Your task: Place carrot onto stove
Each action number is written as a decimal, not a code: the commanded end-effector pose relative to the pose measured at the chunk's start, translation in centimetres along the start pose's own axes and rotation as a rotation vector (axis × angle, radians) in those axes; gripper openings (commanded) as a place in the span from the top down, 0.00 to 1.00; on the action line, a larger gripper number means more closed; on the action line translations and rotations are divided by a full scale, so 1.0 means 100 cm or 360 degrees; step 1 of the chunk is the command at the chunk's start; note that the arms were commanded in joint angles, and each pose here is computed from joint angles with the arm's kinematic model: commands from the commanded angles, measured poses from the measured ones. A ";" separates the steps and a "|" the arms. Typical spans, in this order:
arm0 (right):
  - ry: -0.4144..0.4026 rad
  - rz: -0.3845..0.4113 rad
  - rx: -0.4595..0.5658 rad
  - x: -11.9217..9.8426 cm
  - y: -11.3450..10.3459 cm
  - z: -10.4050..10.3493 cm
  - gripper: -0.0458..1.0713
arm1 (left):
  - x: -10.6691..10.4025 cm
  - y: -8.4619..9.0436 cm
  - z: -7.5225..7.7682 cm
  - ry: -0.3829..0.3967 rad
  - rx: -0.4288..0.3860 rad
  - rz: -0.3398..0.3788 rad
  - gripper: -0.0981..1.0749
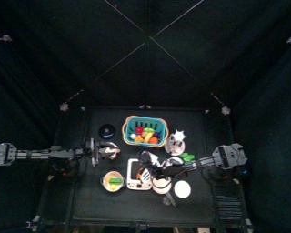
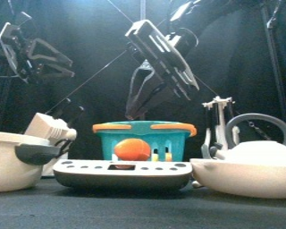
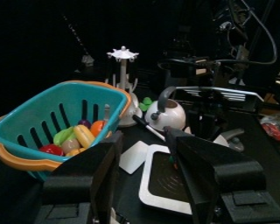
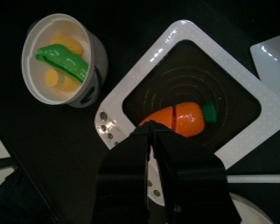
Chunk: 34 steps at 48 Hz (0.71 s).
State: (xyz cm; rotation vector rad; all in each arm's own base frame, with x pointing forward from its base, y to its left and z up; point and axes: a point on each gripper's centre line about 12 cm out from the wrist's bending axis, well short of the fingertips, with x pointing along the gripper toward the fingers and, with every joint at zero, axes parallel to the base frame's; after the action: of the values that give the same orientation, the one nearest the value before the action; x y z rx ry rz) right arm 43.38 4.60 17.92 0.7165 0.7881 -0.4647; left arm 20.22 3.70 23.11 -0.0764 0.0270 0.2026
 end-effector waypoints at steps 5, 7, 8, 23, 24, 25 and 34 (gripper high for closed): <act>0.0039 0.0023 0.0090 -0.010 -0.003 -0.004 0.56 | 0.002 0.000 0.005 -0.0022 -0.0001 0.0004 0.22; 0.0054 0.0015 0.0103 -0.012 -0.006 -0.007 0.56 | 0.002 0.000 0.005 -0.0022 -0.0001 0.0004 0.22; 0.0065 0.0006 0.0110 -0.012 -0.009 -0.010 0.56 | 0.002 0.000 0.005 -0.0020 -0.0001 0.0004 0.22; 0.0077 -0.0100 0.0126 -0.001 -0.034 -0.009 0.56 | 0.002 0.001 0.004 -0.0018 -0.0001 0.0007 0.22; 0.0072 -0.0107 0.0126 0.000 -0.036 -0.007 0.56 | 0.002 0.000 0.005 -0.0020 -0.0001 0.0004 0.22; 0.0068 -0.0119 0.0128 0.002 -0.039 -0.005 0.56 | 0.002 0.001 0.005 -0.0022 -0.0001 0.0006 0.22; 0.0035 -0.0197 0.0134 0.014 -0.058 0.008 0.56 | 0.002 0.001 0.004 -0.0020 0.0001 0.0005 0.22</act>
State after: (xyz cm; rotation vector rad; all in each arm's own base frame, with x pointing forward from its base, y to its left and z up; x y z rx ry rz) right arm 40.75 0.52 13.87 0.7494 0.8729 -0.6101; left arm 20.20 3.70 23.05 -0.0764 0.0286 0.2026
